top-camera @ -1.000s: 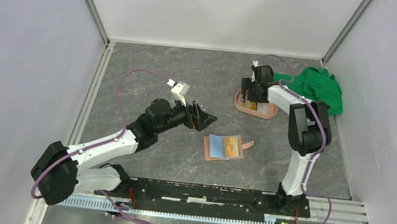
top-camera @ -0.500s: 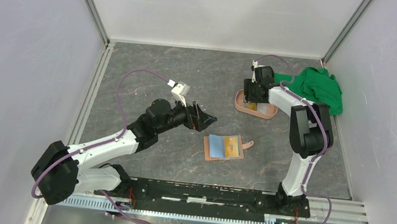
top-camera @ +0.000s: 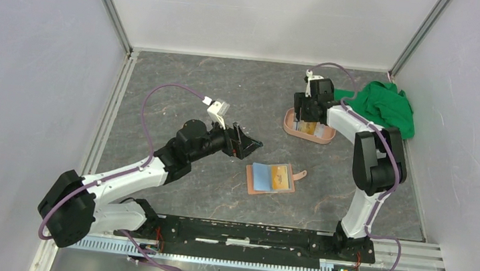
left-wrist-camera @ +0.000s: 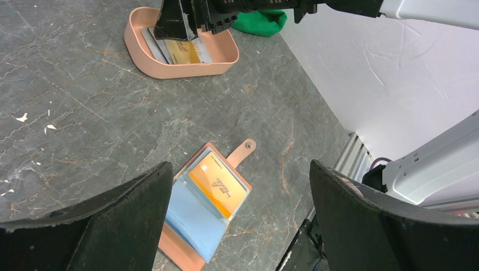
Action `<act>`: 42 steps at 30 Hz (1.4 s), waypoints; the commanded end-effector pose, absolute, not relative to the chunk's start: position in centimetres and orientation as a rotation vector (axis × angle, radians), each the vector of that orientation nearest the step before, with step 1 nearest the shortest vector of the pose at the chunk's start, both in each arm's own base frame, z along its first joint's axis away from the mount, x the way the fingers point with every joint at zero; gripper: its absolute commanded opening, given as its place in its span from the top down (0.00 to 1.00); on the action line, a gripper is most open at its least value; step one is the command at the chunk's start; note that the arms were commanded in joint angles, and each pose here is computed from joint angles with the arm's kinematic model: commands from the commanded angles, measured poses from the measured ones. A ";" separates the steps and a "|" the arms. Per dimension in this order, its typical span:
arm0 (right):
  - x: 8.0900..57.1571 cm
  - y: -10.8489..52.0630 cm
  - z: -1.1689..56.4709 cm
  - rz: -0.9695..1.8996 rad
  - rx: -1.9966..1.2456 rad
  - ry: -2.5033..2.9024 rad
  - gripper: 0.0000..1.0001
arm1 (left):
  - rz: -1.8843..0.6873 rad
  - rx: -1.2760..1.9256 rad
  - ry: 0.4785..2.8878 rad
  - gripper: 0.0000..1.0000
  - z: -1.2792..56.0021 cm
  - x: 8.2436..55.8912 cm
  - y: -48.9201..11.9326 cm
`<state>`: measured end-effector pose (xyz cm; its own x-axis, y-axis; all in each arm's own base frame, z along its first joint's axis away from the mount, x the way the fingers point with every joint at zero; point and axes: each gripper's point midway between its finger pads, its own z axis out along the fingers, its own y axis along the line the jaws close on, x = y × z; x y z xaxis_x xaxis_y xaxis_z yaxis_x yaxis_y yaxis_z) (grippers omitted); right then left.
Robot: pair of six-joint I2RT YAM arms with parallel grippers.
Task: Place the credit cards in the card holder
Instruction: Pick up the credit card from the storage box.
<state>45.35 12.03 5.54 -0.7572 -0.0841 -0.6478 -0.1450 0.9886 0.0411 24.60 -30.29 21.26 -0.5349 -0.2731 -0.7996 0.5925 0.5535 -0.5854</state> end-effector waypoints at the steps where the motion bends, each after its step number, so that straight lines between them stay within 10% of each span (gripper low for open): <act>1: 45.9 10.8 6.9 0.047 -0.124 2.396 0.27 | -1.160 0.235 1.775 0.04 22.7 25.1 -30.5; 42: 44.7 7.5 4.8 0.016 -0.005 2.436 0.14 | -1.166 0.228 1.785 0.04 22.2 25.0 -30.5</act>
<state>44.72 8.67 6.06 -0.7493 -0.0208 -0.6620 -0.0483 0.9986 0.0234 24.93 -30.49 20.84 -0.5365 -0.2725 -0.7987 0.5901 0.5554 -0.5859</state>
